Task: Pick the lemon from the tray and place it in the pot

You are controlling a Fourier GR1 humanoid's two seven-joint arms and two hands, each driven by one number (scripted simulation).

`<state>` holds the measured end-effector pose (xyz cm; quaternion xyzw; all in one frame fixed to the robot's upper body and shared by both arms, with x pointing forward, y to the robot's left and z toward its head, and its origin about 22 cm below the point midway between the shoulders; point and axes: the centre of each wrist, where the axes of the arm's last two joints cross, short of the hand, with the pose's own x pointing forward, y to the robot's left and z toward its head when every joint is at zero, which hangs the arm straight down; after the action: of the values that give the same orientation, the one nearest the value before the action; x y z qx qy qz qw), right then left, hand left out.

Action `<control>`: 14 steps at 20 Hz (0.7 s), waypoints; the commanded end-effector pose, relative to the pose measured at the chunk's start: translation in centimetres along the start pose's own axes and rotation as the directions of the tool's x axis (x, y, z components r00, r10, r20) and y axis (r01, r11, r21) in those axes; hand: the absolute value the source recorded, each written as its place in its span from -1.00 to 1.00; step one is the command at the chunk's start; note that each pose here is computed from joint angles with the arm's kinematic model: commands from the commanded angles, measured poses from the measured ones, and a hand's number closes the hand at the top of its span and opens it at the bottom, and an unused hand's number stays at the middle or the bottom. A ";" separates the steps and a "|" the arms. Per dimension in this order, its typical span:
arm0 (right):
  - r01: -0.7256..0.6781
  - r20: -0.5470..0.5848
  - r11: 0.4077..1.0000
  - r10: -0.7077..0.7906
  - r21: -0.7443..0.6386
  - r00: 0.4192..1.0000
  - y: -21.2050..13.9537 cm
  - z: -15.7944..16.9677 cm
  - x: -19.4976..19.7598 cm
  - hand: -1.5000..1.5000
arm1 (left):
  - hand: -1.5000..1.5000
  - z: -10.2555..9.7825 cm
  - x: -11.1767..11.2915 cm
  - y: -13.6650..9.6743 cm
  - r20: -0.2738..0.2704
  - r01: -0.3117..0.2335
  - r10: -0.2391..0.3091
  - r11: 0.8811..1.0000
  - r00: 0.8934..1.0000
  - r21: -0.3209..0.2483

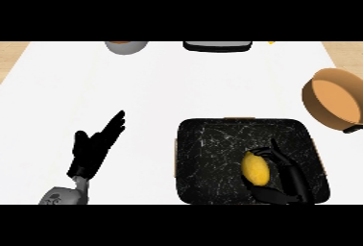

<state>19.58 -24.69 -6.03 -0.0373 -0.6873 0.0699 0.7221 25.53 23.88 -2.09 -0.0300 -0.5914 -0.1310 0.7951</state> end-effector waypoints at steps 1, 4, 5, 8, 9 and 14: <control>0.081 -0.034 0.993 -0.078 0.080 0.996 -5.8 -2.2 -0.4 1.00 | 0.00 0.0 -0.3 0.8 0.001 -0.001 0.001 1.000 1.000 -0.001; -0.065 0.028 0.974 0.061 0.217 0.998 -14.1 -1.2 2.5 1.00 | 0.00 -0.4 0.3 -0.4 0.023 0.009 -0.009 1.000 1.000 -0.023; -0.100 0.045 0.967 0.092 0.233 0.995 -15.1 -1.6 3.4 1.00 | 0.00 -0.2 0.2 -0.2 0.015 0.011 -0.011 1.000 1.000 -0.025; -0.120 0.093 0.950 0.097 0.288 0.991 -18.8 -1.5 5.0 1.00 | 0.00 -0.3 0.1 -0.4 0.023 0.004 -0.003 1.000 1.000 -0.021; -0.129 0.117 0.950 0.099 0.284 0.988 -20.4 -1.6 6.0 1.00 | 0.00 -0.4 0.4 -0.6 0.030 -0.001 0.002 1.000 1.000 -0.027; -0.186 0.253 0.941 0.113 0.284 0.961 -27.4 -1.5 11.0 1.00 | 0.00 -0.5 0.7 -0.5 0.039 0.004 -0.002 1.000 0.999 -0.027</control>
<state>22.80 -45.77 4.46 0.0239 -0.7184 0.2162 0.6607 25.99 23.23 -1.78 -0.0411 -0.6026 -0.1404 0.7845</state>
